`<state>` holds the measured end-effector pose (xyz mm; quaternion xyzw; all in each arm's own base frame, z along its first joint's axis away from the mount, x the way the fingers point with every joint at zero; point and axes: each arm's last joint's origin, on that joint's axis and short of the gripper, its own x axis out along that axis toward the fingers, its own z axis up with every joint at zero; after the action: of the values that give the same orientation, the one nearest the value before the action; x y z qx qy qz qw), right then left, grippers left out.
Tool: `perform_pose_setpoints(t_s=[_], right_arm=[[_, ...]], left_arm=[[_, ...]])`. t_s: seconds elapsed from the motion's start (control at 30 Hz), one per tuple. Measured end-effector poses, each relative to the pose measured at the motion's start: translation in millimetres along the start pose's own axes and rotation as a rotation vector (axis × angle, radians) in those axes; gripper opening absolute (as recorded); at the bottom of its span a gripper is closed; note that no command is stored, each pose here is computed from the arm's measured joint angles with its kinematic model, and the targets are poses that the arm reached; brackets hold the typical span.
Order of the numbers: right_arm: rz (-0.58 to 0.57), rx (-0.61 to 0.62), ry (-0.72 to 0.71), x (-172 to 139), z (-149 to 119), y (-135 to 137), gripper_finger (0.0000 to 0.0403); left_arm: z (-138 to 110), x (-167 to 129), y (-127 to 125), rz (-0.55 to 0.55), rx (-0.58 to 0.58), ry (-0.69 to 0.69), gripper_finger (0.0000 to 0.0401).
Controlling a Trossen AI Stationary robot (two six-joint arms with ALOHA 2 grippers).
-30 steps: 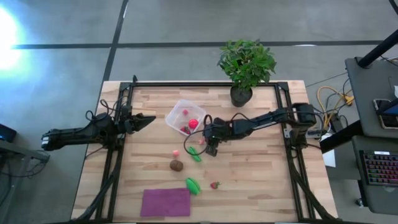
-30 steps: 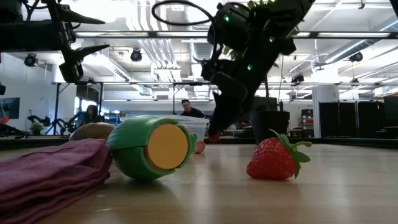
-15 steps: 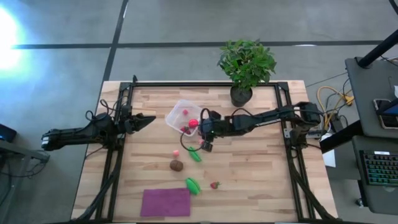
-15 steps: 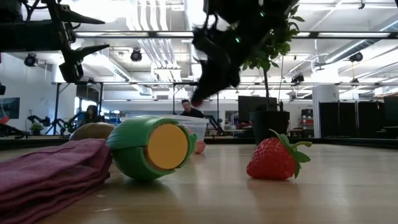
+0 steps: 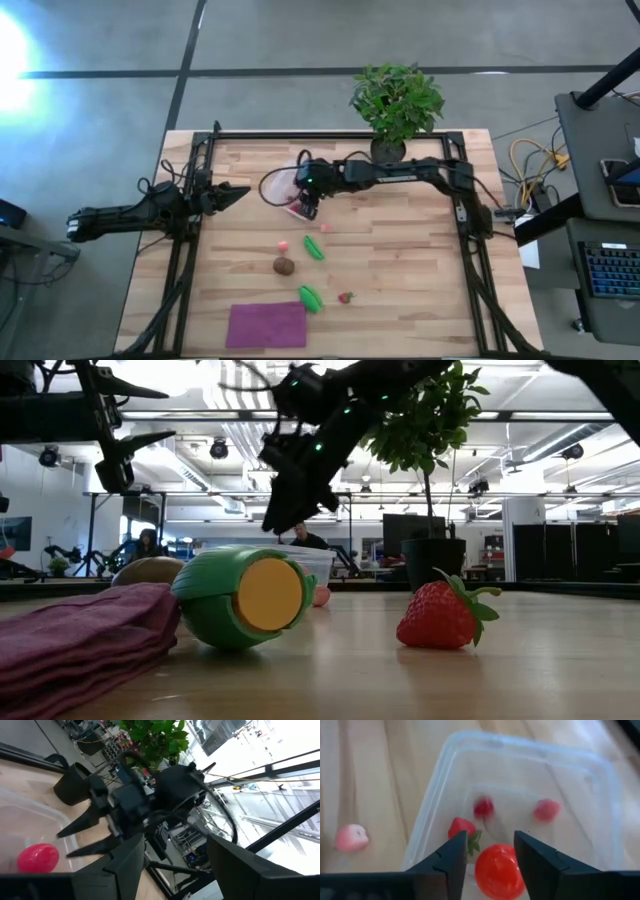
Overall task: Pick and placing Produce into tupperware
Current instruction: Put the top peach into the transparent bin
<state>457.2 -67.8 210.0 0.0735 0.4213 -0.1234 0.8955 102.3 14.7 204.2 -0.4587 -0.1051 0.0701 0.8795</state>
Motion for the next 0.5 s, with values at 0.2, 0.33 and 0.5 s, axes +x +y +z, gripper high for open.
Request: perform_pose_setpoints(t_s=[0.2, 0.33, 0.5], right_arm=[[0.0, -0.036, 0.104, 2, 8, 6, 0.0203], [0.02, -0.181, 0.256, -14, -14, 25, 0.0212], [0.05, -0.219, 0.267, -23, -49, 47, 0.021]], left_arm=[[0, 0, 0, 0.001, 0.0, 0.001, 0.0201], [0, 0, 0, 0.001, 0.0, 0.001, 0.0201], [0, 0, 0, 0.001, 0.0, 0.001, 0.0201]])
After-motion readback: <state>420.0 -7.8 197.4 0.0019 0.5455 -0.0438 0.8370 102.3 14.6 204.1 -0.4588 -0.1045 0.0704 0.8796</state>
